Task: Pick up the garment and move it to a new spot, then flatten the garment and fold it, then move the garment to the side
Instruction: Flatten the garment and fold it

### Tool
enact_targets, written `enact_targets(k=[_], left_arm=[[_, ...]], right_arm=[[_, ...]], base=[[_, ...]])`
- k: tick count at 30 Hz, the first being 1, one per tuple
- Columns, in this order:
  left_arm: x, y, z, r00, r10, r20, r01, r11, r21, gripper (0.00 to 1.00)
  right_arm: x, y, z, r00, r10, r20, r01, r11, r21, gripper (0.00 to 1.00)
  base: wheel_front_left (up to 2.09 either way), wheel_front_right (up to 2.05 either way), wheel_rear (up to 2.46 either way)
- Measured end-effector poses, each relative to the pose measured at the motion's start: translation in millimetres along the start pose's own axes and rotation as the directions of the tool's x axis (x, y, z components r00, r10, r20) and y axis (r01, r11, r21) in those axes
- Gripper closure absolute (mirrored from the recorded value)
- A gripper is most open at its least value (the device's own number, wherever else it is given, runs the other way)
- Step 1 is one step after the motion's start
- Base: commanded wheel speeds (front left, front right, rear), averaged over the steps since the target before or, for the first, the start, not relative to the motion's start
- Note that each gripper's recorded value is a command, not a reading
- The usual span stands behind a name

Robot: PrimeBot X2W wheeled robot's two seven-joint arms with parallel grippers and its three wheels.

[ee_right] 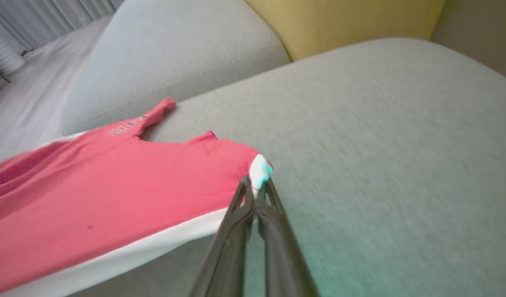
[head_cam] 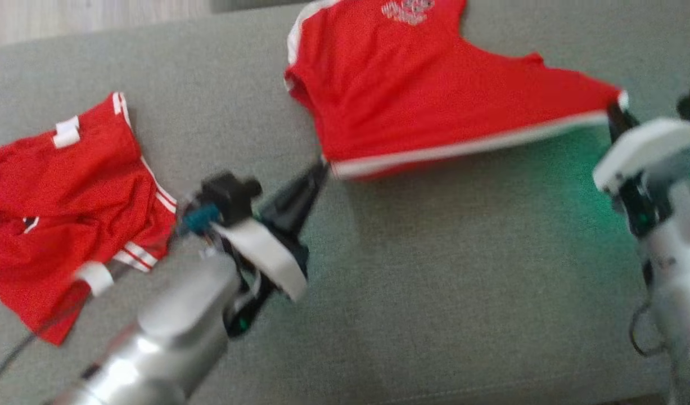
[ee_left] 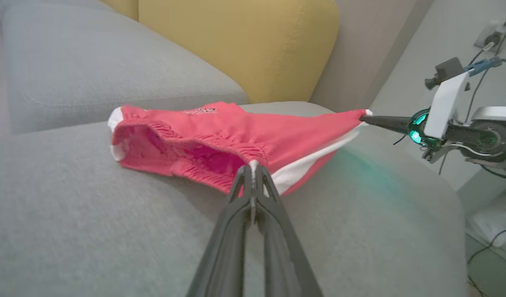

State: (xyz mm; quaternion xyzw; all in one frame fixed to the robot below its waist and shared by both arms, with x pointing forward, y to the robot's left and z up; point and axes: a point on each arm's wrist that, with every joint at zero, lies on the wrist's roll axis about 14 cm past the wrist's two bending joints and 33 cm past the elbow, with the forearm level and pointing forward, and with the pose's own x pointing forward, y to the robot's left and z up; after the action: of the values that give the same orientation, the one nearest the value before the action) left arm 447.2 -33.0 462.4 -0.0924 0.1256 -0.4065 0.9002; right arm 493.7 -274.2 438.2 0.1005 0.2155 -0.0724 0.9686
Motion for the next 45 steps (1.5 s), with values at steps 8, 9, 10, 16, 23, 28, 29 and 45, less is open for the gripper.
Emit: enact_targets(k=[8, 9, 10, 16, 23, 28, 29, 45], left_arm=[[-32.5, -65.4, -22.6, 0.996, -0.091, -0.02, 0.089, 0.995, -0.051, 1.0], [-41.0, -76.1, -25.9, 0.996, -0.089, -0.025, 0.088, 0.995, -0.056, 1.0], [-45.7, -82.5, -28.6, 0.995, -0.095, -0.032, 0.093, 0.994, -0.058, 1.0], [-66.9, -128.4, -37.0, 0.989, -0.144, -0.044, 0.14, 0.986, -0.089, 1.0], [-74.5, -139.2, -33.5, 0.989, -0.142, -0.031, 0.138, 0.985, -0.108, 1.0], [-64.5, -121.7, -18.2, 0.995, -0.104, 0.01, 0.104, 0.989, -0.103, 1.0], [-60.4, -115.7, -11.8, 0.995, -0.097, 0.024, 0.099, 0.991, -0.091, 1.0], [-11.8, -14.6, 2.0, 0.998, 0.045, 0.045, -0.041, 0.995, -0.094, 1.0]], right_arm=[[-45.8, -42.2, -32.0, 0.993, -0.043, -0.109, 0.049, 0.997, 0.054, 1.0], [-58.5, -45.4, -38.7, 0.991, -0.034, -0.129, 0.043, 0.997, 0.069, 1.0], [-65.8, -49.7, -42.2, 0.99, -0.035, -0.138, 0.045, 0.997, 0.064, 1.0], [-111.3, -80.0, -61.3, 0.982, -0.052, -0.181, 0.075, 0.99, 0.121, 1.0], [-134.1, -78.7, -33.8, 0.996, -0.032, -0.081, 0.043, 0.99, 0.136, 1.0], [-122.7, -52.9, -0.2, 1.0, -0.005, 0.004, 0.005, 0.996, 0.094, 1.0], [-117.4, -47.2, 5.7, 1.0, -0.001, 0.016, -0.001, 0.996, 0.086, 1.0], [29.0, 46.1, 49.4, 0.996, 0.085, 0.011, -0.082, 0.986, -0.148, 1.0]], base=[[0.0, 0.0, 0.0], [0.0, 0.0, 0.0], [0.0, 0.0, 0.0], [0.0, 0.0, 0.0], [0.0, 0.0, 0.0], [0.0, 0.0, 0.0], [0.0, 0.0, 0.0], [0.0, 0.0, 0.0]])
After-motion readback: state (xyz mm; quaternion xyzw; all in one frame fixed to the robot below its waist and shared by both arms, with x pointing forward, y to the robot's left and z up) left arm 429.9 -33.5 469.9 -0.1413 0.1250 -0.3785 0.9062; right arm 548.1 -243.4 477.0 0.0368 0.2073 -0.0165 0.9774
